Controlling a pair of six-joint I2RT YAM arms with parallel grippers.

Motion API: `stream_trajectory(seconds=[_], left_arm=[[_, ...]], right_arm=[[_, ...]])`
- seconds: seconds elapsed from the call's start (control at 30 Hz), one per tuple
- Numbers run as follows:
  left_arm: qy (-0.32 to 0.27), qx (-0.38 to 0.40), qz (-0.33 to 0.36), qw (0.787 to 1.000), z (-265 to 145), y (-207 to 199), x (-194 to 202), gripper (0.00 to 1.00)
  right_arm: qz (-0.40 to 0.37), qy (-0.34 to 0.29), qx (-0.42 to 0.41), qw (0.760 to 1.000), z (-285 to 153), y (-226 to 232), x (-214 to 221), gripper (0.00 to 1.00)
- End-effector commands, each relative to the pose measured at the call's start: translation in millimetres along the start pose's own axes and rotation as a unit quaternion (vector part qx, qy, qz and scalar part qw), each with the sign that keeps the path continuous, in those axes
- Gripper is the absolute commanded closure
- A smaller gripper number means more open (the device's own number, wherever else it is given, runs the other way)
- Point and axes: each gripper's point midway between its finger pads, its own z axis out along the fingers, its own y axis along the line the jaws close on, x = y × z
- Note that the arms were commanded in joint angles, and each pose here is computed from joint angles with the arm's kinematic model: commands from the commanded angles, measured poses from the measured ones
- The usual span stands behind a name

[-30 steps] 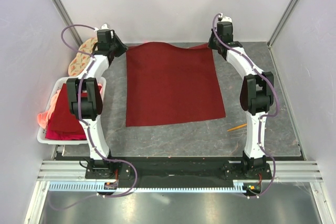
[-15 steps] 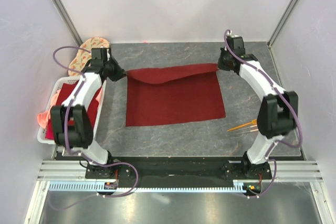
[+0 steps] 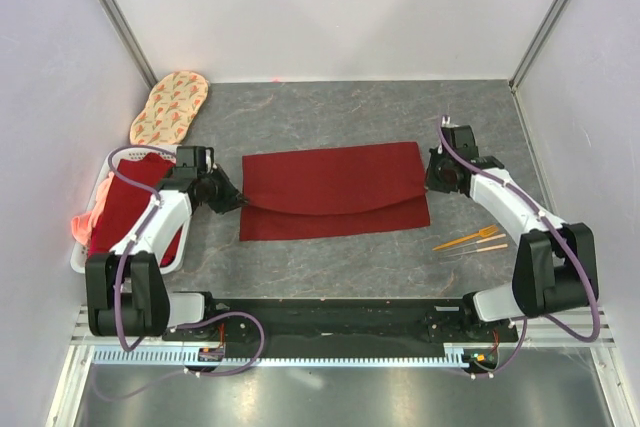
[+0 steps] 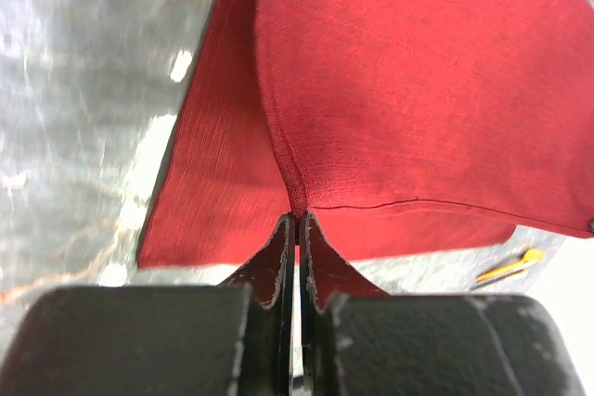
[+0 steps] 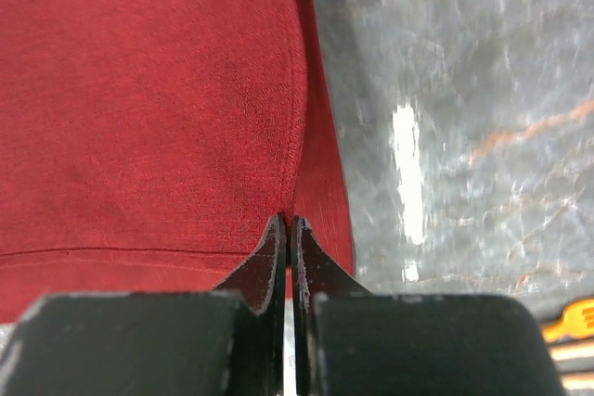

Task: Fold the napkin into a case and place the utensils inside
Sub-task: Fold and flatten the napkin at the center of the board.

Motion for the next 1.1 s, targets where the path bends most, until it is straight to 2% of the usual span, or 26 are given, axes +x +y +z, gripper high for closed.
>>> stream_trajectory(seconds=[0.0,0.27,0.5,0.77,1.07], left_arm=[[-0.024,0.011,0.022,0.999,-15,-3,-1,0.98],[-0.025,-0.013,0.033,0.999,-24,9,6,0.98],[0.008,-0.04,-0.013,0.999,-20,22,23,0.98],[0.014,-0.089,-0.035,0.995,-11,46,32,0.98],[0.044,-0.102,-0.036,0.993,4,51,34,0.98]], right_arm=[[0.011,-0.027,-0.021,0.999,-17,3,0,1.0],[0.015,-0.005,-0.011,1.0,-24,-5,21,1.0],[0.027,0.012,0.004,1.0,-27,-15,40,1.0],[0.029,0.047,0.039,0.998,-14,-30,65,1.0],[0.049,0.092,0.051,0.993,7,-34,89,1.0]])
